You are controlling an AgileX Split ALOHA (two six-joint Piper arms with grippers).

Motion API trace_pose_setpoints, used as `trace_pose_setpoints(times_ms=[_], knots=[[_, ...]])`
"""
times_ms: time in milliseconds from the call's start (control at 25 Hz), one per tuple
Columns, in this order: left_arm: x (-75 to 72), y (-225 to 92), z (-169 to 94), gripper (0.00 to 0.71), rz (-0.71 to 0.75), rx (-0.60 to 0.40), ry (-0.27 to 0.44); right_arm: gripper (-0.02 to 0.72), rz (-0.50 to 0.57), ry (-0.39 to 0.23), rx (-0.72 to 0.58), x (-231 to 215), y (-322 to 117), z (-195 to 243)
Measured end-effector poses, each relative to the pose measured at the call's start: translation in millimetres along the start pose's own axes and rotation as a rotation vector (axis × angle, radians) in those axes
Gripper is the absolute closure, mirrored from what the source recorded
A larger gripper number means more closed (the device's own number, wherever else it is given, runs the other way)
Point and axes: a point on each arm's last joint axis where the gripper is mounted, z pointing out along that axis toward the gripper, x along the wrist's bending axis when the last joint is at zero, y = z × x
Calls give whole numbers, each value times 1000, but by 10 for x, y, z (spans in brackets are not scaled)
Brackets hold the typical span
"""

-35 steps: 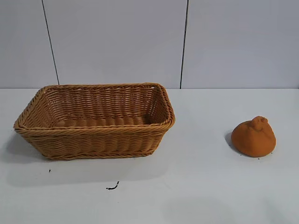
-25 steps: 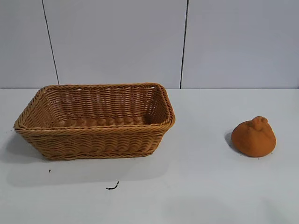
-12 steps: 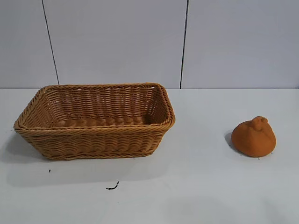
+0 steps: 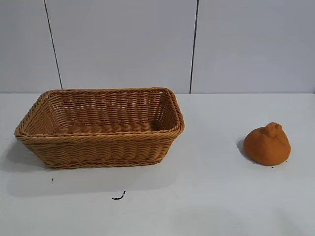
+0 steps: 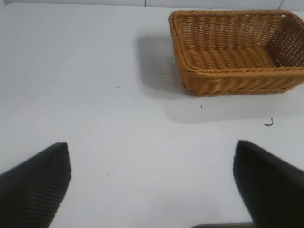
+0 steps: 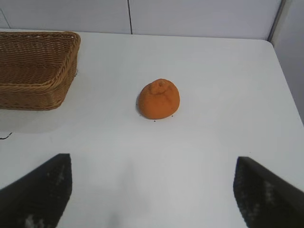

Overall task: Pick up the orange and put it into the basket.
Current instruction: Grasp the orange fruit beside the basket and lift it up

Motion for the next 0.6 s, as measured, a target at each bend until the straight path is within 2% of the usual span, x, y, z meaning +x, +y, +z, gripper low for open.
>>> trace_pose_setpoints(times_ms=[200,360,600], knots=[[0,0,0,44,0,0,0,73,1,0,6,-6,60,19],[0,0,0,44,0,0,0,73,9,0,55,-40,389,166],[0,0,0,44,0,0,0,73,28,13,248,-116,1005,722]])
